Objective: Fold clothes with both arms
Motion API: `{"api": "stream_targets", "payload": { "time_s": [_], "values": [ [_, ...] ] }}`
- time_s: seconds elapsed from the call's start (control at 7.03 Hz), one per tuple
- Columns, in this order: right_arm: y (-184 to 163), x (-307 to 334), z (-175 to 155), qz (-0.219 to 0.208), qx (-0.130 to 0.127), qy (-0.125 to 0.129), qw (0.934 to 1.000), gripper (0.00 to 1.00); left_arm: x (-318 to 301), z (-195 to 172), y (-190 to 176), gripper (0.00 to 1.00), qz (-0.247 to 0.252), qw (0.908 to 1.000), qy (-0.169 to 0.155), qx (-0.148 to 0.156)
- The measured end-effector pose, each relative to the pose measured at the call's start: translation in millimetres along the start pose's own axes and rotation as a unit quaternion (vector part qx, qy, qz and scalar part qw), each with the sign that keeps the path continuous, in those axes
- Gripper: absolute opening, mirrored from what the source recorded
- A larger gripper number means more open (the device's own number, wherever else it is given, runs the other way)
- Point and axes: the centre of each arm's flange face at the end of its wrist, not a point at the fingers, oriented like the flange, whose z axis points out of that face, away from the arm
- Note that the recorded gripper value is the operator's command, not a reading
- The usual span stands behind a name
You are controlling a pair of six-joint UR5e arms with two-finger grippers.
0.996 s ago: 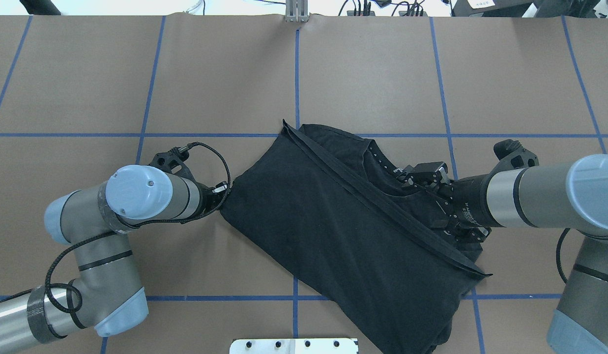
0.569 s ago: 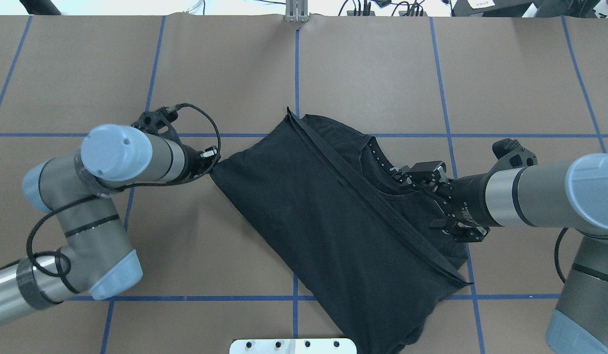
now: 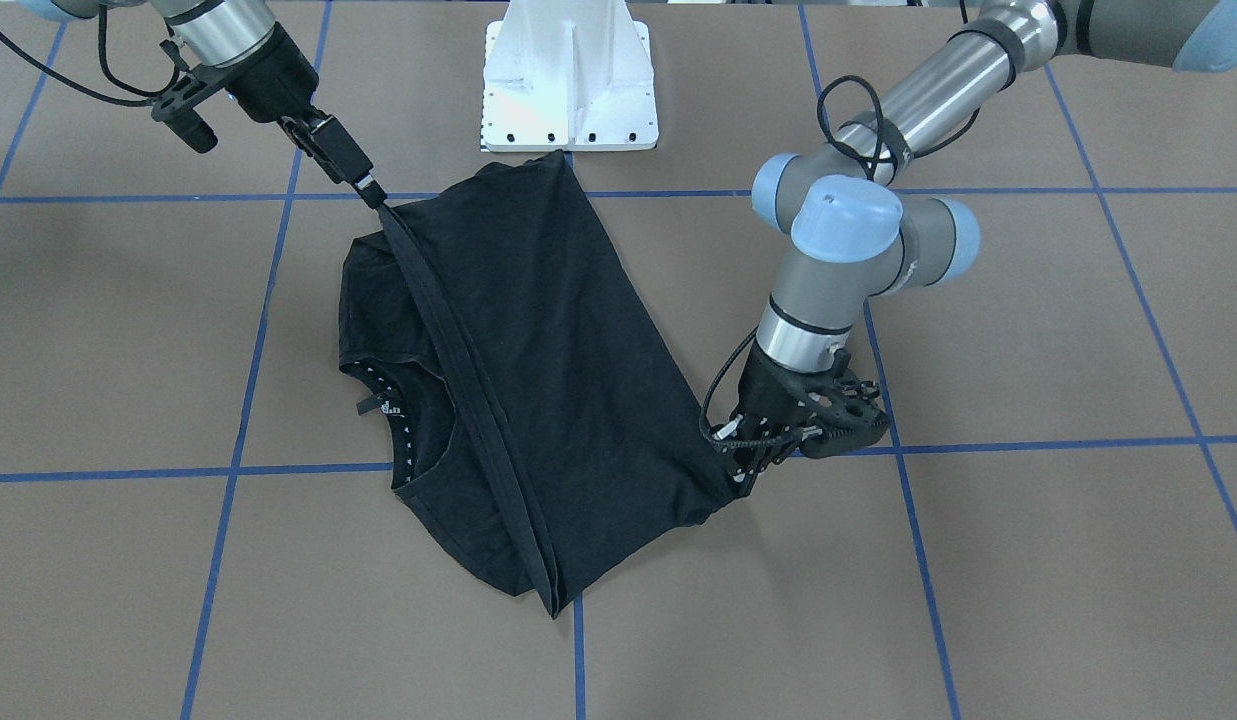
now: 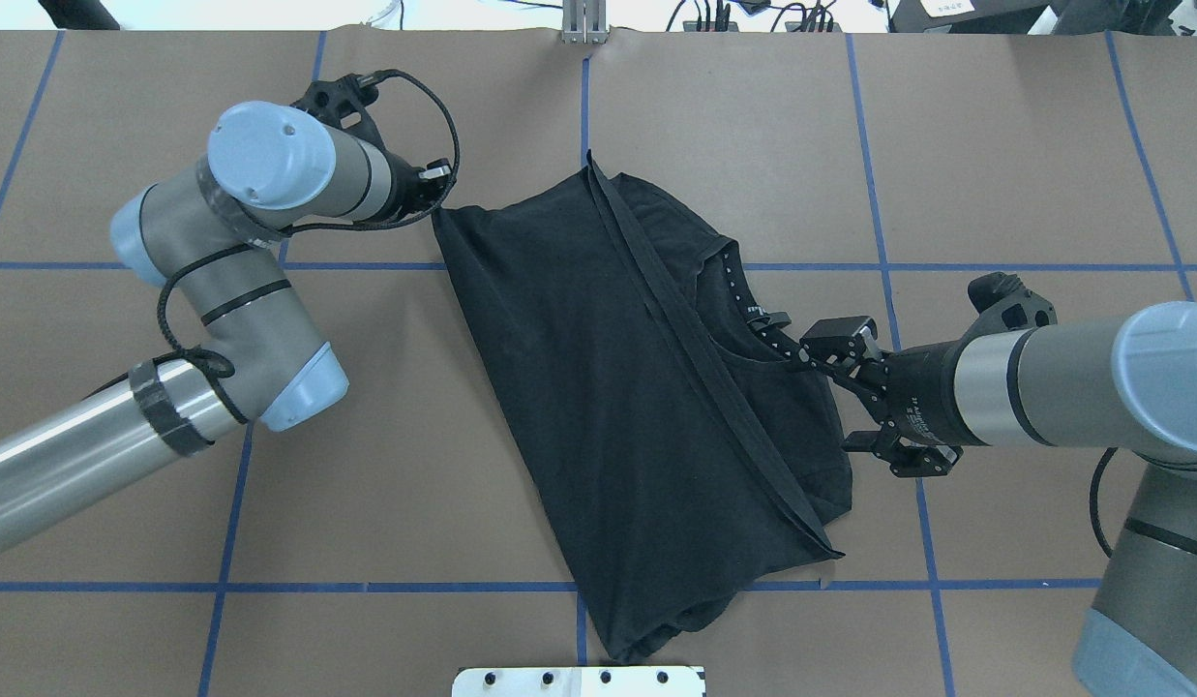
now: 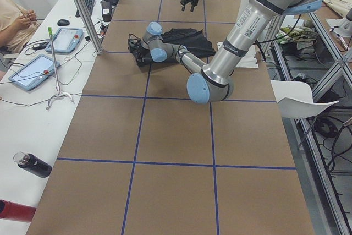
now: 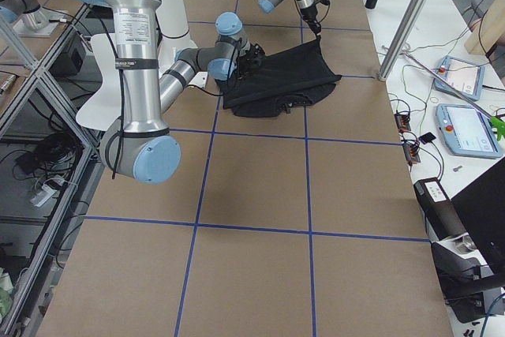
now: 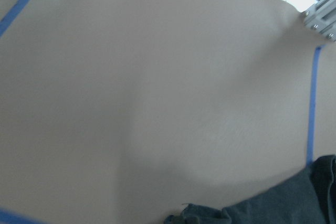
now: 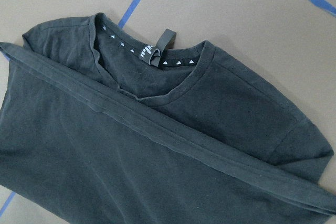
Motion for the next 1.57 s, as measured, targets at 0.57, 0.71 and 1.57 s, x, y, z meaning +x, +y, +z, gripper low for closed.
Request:
{"api": "stream_targets", "payload": {
  "time_s": [0.57,0.71,1.57],
  "values": [
    [-1,-1,2,0.001,0.003,-0.001,1.0000,1.00,55,56,-74,0.72,0.038,0.9973,0.041,0.047],
    [-2,-2,9,0.002,0.006,0.002,1.0000,1.00,54,59,-81,1.00,0.041,0.9966,0.045,0.055],
    [88,-66,96,-0.144,0.050,0.115,0.9815,0.88,-79,-43,-61,1.00,0.083,0.9898,0.116,0.007]
  ]
}}
